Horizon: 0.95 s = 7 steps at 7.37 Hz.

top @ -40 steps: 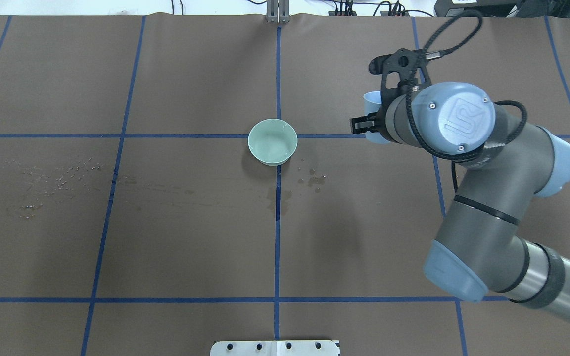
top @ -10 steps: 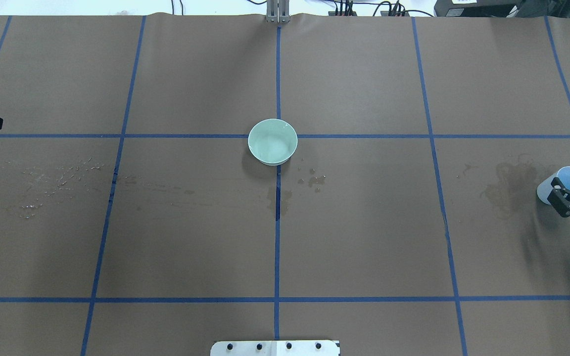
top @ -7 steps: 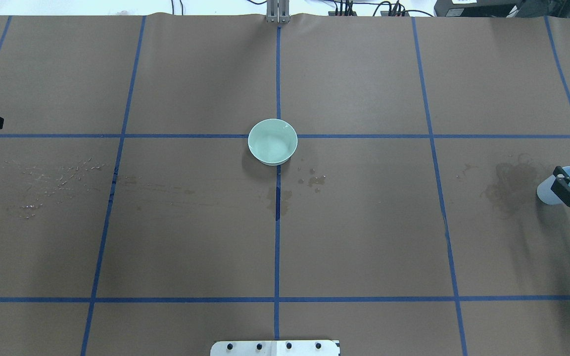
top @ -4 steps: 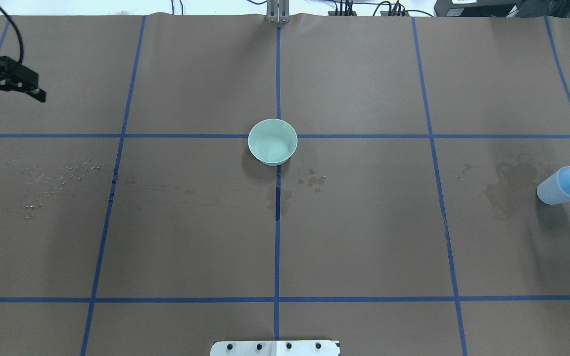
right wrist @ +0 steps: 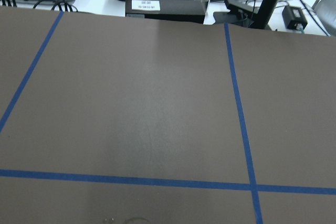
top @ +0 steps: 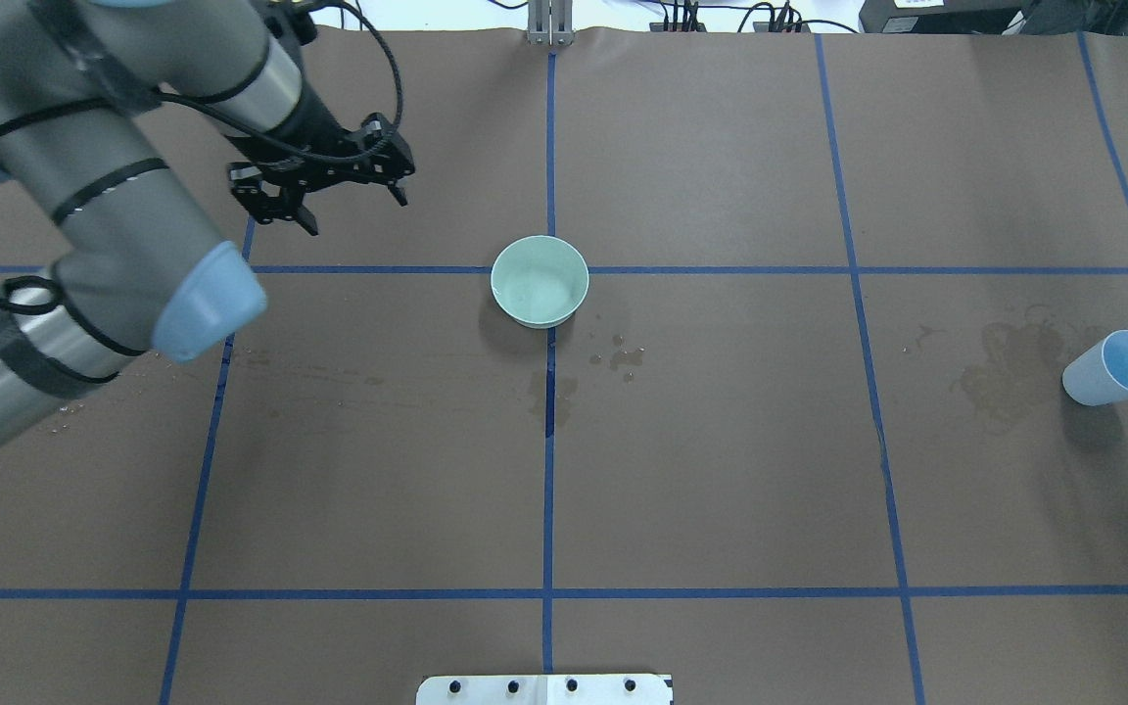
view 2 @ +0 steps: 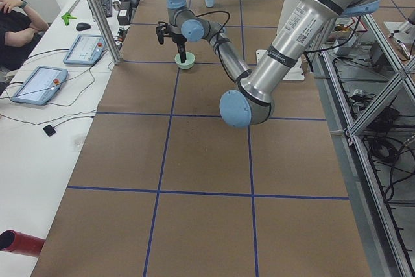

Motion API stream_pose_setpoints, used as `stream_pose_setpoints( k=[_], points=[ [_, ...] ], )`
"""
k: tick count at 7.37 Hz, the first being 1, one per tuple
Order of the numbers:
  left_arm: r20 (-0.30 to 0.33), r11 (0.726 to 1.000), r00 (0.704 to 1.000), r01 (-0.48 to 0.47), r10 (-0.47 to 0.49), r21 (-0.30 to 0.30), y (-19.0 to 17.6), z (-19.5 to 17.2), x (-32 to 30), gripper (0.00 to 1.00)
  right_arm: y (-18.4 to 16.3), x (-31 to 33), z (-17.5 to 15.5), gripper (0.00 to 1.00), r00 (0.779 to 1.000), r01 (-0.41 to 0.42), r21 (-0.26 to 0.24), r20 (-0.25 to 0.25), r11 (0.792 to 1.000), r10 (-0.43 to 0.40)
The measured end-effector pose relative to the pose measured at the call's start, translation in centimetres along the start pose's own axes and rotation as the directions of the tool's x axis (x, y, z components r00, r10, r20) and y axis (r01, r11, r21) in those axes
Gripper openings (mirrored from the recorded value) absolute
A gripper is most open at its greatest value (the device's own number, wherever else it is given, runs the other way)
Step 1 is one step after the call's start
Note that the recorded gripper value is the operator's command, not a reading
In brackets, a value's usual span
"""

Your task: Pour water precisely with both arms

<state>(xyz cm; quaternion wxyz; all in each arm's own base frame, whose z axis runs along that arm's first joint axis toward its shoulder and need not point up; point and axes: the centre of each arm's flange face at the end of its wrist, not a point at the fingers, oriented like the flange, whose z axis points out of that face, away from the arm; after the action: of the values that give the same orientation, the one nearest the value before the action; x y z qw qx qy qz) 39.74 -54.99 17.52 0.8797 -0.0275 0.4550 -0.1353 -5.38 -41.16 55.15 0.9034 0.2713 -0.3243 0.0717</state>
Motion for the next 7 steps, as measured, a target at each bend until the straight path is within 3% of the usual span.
stream_pose_setpoints(
  k=[1, 3, 5, 6, 7],
  points=[
    [0.009, 1.0, 1.0, 0.003, -0.003, 0.016, 1.1, 2.8, 3.3, 1.0, -1.7, 1.0, -0.2, 1.0, 1.0, 0.026, -0.086, 0.017, 0.996, -0.024],
    [-0.023, 0.999, 1.0, 0.011, -0.01, 0.049, 1.7, 9.3, 6.1, 1.0, -4.5, 1.7, 0.1, 1.0, 0.999, 0.047, -0.242, 0.033, 0.969, -0.04],
    [-0.021, 0.998, 1.0, 0.0, 0.001, 0.067, 2.8, 14.8, 6.1, 0.99, -5.1, 2.3, 0.5, 1.0, 0.999, 0.033, -0.343, 0.02, 0.939, -0.028],
    [-0.015, 0.997, 1.0, -0.009, 0.01, 0.071, 3.4, 16.9, 5.9, 0.91, -5.7, 2.2, 0.7, 1.0, 1.0, 0.019, -0.378, 0.005, 0.926, -0.018],
    [-0.009, 0.998, 1.0, -0.015, 0.016, 0.068, 3.9, 18.3, 5.7, 0.7, -6.2, 2.0, 0.9, 1.0, 1.0, 0.003, -0.411, -0.011, 0.912, -0.009]
  ],
)
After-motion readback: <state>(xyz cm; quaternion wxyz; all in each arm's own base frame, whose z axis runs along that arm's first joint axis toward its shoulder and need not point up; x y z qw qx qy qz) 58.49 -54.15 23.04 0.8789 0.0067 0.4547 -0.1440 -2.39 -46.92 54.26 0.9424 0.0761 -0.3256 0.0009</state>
